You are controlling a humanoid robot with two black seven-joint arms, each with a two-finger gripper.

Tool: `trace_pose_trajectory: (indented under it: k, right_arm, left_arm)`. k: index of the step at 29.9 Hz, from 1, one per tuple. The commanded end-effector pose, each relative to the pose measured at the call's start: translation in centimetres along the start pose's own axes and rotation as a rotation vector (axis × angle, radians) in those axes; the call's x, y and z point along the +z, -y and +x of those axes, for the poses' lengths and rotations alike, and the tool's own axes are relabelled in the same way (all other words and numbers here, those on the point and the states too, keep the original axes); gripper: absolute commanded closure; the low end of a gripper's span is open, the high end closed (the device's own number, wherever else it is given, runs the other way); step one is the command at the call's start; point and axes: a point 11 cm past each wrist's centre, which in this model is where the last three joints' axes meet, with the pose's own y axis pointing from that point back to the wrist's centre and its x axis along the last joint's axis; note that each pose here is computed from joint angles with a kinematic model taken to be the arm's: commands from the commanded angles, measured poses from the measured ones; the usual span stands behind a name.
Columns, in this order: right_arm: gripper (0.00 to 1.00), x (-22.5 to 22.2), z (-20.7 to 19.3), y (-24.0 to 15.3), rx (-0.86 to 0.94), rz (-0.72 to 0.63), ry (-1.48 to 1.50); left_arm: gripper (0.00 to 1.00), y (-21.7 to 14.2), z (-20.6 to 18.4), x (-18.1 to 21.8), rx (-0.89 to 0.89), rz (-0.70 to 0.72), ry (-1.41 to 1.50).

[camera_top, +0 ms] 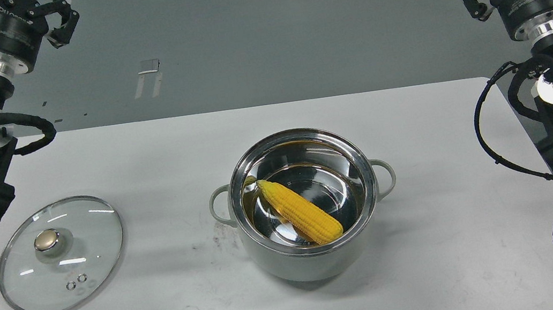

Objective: Open pot and put corn in

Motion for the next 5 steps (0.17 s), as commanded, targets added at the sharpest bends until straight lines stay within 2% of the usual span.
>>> trace_pose_trajectory:
  k: [1,5]
  right_arm:
    - [0.0,-0.05,-0.12,0.09,-0.005,-0.001,-0.002]
    - [0.0,0.11,-0.82,0.43,-0.033,-0.022,-0.03]
  left_arm:
    - [0.02,-0.06,-0.11,-0.59,0.001,0.002,-0.017]
    - [0.02,-0.29,0.08,-0.85,0.007,0.0,-0.03]
